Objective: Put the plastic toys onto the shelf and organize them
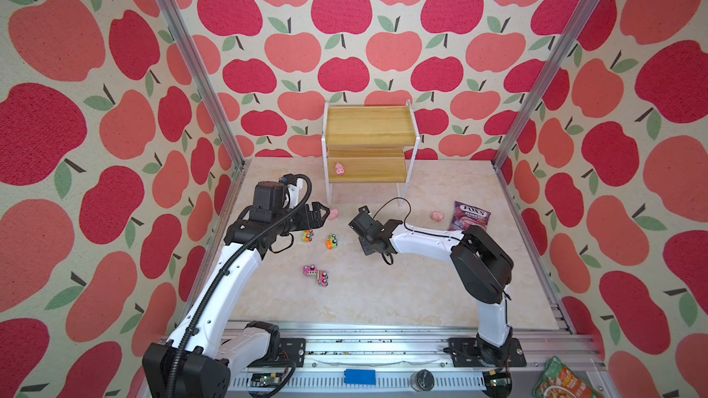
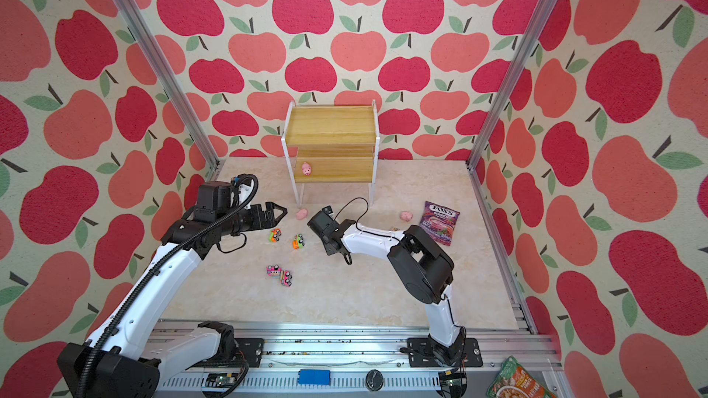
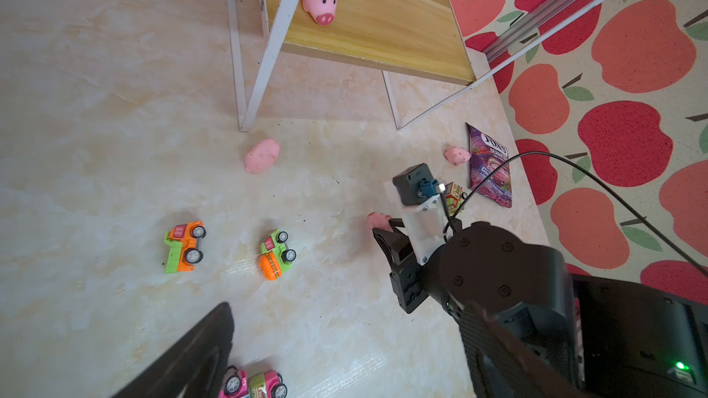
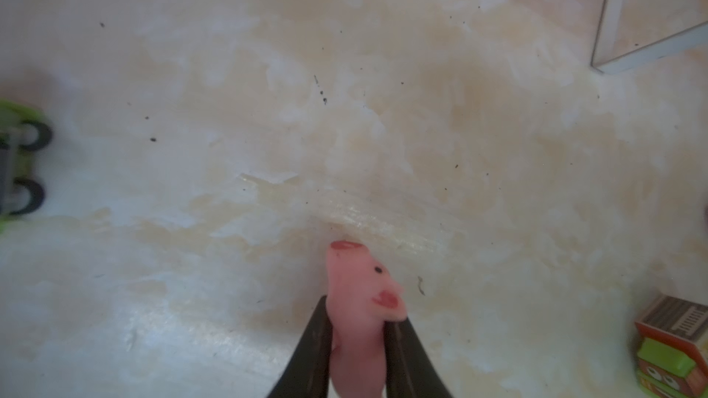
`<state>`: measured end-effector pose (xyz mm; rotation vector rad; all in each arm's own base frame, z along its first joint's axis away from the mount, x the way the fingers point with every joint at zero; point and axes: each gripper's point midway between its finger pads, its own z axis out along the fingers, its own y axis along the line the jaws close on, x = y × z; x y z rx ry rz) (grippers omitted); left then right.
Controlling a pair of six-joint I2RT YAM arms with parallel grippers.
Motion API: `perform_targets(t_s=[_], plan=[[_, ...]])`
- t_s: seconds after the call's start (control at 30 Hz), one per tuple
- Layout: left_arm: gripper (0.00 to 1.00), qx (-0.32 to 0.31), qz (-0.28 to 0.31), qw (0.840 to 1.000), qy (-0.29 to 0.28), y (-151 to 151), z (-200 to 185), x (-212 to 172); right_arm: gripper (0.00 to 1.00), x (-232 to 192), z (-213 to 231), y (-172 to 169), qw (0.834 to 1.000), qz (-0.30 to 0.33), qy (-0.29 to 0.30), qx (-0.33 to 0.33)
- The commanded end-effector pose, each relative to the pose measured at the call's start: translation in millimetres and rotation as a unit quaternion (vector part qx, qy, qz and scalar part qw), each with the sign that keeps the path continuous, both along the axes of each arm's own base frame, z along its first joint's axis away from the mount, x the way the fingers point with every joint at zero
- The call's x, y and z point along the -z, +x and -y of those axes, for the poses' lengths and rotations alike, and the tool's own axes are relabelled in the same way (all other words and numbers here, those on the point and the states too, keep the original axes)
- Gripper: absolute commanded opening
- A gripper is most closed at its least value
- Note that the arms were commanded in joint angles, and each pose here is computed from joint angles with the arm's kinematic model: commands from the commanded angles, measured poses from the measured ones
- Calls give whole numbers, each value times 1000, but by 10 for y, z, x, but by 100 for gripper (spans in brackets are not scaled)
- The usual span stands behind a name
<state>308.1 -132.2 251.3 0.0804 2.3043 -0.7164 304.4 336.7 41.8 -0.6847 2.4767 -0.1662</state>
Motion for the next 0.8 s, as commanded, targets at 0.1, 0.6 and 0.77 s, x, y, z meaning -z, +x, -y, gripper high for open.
perform_targets(t_s=[0.1,0.6,0.77], plan=[[94,1,8,1000,-9,5,-1,-47,28,138,355,-112,977,29,-207,-33],[94,0,11,1000,-11,-9,-3,-68,48,39,-254,-468,992,13,-88,-92],[94,1,11,1000,-12,-9,-2,-67,50,-68,-360,-522,995,8,-33,-95]])
